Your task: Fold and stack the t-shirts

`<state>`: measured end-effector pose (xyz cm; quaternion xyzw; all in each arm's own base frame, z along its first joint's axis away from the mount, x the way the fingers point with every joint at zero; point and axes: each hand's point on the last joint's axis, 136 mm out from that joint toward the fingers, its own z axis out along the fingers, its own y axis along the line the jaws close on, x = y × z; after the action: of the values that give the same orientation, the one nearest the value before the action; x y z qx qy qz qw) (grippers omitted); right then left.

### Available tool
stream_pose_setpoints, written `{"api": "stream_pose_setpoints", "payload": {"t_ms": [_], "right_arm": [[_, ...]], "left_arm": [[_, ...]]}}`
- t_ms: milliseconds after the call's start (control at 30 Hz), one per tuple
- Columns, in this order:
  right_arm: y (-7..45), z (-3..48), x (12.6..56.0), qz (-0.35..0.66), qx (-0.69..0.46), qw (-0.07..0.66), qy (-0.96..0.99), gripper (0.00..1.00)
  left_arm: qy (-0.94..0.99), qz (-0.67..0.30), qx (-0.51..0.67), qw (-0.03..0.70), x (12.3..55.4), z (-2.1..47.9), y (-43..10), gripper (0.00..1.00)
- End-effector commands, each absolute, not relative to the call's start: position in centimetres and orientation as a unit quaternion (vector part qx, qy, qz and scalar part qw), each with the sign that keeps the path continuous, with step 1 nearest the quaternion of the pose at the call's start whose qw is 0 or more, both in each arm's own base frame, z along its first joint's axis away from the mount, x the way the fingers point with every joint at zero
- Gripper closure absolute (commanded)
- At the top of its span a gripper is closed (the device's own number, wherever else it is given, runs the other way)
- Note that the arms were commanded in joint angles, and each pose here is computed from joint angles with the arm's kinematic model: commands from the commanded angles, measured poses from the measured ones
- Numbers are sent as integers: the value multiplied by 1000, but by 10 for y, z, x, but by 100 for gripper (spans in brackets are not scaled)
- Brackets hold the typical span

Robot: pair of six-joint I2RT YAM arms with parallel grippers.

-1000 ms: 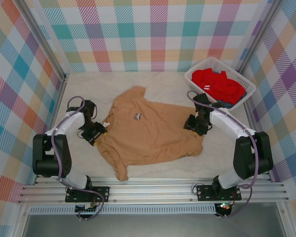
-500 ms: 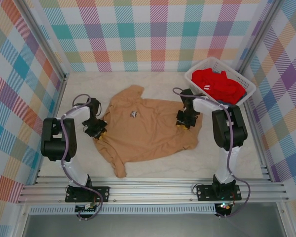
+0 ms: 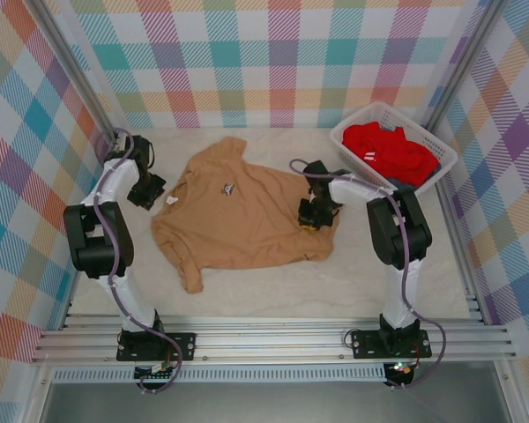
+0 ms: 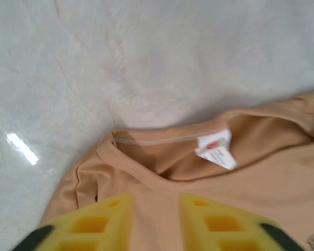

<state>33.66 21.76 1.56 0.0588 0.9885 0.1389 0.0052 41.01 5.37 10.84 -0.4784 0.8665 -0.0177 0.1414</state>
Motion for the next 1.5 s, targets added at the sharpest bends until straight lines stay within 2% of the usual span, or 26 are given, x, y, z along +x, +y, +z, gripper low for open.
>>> {"api": "stream_pose_setpoints", "payload": {"t_ms": [0, 67, 233, 333, 400, 500, 533, 600, 700, 767, 833, 867, 900, 1000, 1100, 1233, 1467], "right_arm": [[229, 0, 283, 131, 41, -63, 989, 89], [229, 14, 282, 146, 37, -44, 988, 89], [209, 62, 305, 143, 42, 36, 988, 86], [179, 80, 332, 138, 95, 78, 983, 72], [157, 83, 348, 117, 139, 86, 979, 64], [124, 79, 366, 72, 200, 101, 972, 60], [116, 75, 371, 57, 216, 109, 969, 59], [105, 66, 380, 45, 239, 118, 963, 57], [94, 51, 391, 20, 252, 117, 961, 55], [89, 41, 396, 10, 253, 109, 961, 54], [84, 35, 401, 1, 248, 107, 963, 51], [83, 32, 404, 0, 246, 107, 963, 50], [81, 30, 406, -1, 241, 106, 965, 50], [75, 23, 410, -8, 232, 99, 968, 50], [75, 15, 412, -6, 217, 81, 973, 54], [79, 9, 412, -3, 202, 65, 977, 57], [88, 7, 411, 20, 202, 49, 978, 55]], "left_arm": [[861, -86, -460, 200, 450, 145, 24, 56], [877, -121, -422, 198, 487, 139, -7, 51], [915, -118, -324, 207, 556, 115, -66, 43], [929, -103, -303, 187, 573, 85, -80, 43], [936, -84, -301, 159, 569, 62, -81, 52], [943, -71, -300, 124, 553, 49, -80, 87], [945, -66, -297, 119, 548, 51, -80, 94], [943, -48, -305, 122, 538, 63, -72, 100], [934, -37, -330, 132, 529, 86, -58, 100], [925, -45, -340, 164, 535, 107, -53, 95], [913, -62, -344, 208, 553, 127, -51, 70], [909, -74, -344, 223, 563, 133, -52, 61], [905, -91, -342, 235, 575, 135, -54, 56], [895, -130, -339, 258, 608, 127, -63, 53], [885, -146, -334, 289, 635, 111, -70, 52], [879, -181, -271, 347, 668, 108, -102, 49], [894, -173, -218, 352, 672, 81, -143, 43]]}}
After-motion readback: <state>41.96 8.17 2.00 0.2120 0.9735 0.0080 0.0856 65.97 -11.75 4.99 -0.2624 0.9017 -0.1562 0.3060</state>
